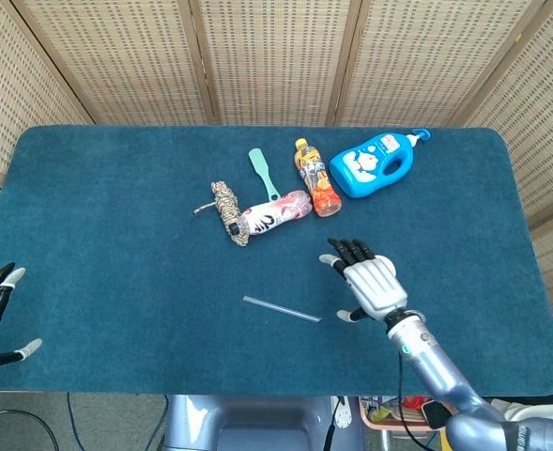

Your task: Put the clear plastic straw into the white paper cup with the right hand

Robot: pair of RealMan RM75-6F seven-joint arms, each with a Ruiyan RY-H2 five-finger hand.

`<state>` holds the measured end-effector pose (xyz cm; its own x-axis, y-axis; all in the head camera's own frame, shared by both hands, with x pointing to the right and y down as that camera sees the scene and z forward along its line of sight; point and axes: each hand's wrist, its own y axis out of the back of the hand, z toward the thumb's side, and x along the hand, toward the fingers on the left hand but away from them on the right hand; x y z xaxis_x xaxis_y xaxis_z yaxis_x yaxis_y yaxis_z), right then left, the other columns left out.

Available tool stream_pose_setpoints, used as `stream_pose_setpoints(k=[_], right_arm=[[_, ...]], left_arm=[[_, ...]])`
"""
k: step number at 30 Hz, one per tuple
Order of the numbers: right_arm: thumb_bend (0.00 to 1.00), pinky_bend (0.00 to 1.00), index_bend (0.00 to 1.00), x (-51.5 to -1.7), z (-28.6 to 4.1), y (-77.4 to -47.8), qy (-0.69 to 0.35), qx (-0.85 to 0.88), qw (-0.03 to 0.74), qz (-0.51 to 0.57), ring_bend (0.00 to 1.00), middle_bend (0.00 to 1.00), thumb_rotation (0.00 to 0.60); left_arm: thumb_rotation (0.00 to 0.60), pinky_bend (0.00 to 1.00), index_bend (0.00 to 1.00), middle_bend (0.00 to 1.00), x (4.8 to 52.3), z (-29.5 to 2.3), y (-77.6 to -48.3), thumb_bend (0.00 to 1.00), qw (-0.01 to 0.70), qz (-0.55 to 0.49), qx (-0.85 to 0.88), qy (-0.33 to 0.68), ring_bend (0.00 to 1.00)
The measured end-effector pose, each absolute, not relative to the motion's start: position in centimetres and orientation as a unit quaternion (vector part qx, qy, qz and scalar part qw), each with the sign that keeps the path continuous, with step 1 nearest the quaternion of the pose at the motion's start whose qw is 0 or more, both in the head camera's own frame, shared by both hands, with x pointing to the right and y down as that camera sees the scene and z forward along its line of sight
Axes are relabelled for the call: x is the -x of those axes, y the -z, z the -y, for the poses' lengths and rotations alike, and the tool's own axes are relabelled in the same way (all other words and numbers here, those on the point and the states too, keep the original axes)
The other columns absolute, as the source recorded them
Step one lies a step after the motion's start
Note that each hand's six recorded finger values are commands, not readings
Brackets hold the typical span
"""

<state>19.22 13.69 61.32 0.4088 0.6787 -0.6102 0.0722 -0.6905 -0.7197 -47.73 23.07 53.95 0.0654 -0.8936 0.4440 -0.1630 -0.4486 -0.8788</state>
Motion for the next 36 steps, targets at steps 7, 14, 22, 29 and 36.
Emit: stream_pose_setpoints(k=[7, 14, 22, 29, 36], right_arm=[[0.21, 0.00, 0.27, -13.2, -14.8, -65.6, -0.517, 0.789, 0.282, 0.176, 0.00, 0.00, 0.600], [0.36, 0.00, 0.27, -9.9, -15.8, -67.9, -0.532, 0.791, 0.263, 0.150, 0.00, 0.00, 0.600], [0.57, 0.00, 0.27, -8.6, -16.0, -69.0, -0.545, 0.784, 0.266, 0.133, 0.00, 0.00, 0.600], [0.71, 0.00, 0.28, -8.1, -16.9, -69.6, -0.544, 0.783, 0.279, 0.115, 0.00, 0.00, 0.600], [0.72, 0.00, 0.29, -7.9, -17.4, -70.2, -0.548, 0.779, 0.285, 0.109, 0.00, 0.00, 0.600]], left_arm=[[0.600, 0.00, 0.00, 0.00, 48.1, -22.8, -54.1, 0.12, 0.327, -0.409, 0.648, 0.553, 0.00], [0.600, 0.00, 0.00, 0.00, 48.1, -22.6, -54.3, 0.12, 0.325, -0.407, 0.648, 0.556, 0.00], [0.600, 0.00, 0.00, 0.00, 48.1, -22.4, -54.6, 0.12, 0.321, -0.405, 0.648, 0.560, 0.00], [0.600, 0.00, 0.00, 0.00, 48.0, -22.5, -54.7, 0.12, 0.322, -0.402, 0.649, 0.560, 0.00], [0.600, 0.00, 0.00, 0.00, 48.0, -22.5, -54.7, 0.12, 0.322, -0.404, 0.649, 0.558, 0.00]])
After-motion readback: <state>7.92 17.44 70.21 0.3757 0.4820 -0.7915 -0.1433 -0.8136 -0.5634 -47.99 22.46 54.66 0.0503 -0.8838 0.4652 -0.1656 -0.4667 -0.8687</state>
